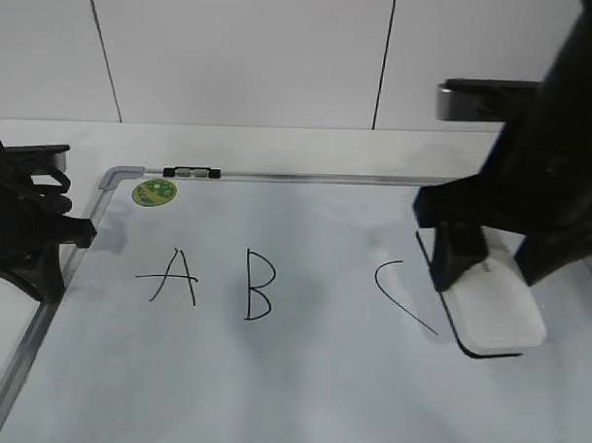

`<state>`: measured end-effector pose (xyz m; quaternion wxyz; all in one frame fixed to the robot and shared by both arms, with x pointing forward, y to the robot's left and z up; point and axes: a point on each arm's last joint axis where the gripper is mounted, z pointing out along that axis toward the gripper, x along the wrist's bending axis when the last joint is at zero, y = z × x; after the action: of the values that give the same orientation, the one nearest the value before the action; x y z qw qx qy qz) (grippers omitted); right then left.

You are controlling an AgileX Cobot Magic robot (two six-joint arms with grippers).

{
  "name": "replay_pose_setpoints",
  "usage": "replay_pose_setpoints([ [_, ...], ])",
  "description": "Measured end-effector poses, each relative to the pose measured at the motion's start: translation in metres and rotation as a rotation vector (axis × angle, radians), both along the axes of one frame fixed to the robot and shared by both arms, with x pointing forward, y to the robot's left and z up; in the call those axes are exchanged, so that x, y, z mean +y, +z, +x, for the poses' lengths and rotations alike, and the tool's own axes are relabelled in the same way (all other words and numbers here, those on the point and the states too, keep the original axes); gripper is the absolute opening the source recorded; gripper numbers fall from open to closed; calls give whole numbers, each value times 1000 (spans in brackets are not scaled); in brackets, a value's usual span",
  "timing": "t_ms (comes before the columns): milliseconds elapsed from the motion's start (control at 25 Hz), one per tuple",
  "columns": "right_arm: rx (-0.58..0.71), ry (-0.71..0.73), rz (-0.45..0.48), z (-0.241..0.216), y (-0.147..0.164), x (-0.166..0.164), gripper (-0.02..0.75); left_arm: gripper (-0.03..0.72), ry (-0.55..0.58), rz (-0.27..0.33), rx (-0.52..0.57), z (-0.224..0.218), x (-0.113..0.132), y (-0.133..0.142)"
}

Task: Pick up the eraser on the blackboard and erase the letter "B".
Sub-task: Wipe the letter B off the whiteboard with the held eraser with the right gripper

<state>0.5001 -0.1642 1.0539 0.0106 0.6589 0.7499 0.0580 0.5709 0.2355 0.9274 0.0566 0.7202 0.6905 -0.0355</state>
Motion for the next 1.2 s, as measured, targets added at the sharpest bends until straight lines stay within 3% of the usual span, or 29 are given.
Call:
replay_pose_setpoints([
  [600,-12,167,-46,81,-54,112,545,33,-1,1,9,-1,0,0],
  [920,5,172,-57,111,-94,136,544,33,-2,0,11,-1,0,0],
  [1200,26,173,-66,115,-98,140,544,33,-3,2,11,-1,0,0],
])
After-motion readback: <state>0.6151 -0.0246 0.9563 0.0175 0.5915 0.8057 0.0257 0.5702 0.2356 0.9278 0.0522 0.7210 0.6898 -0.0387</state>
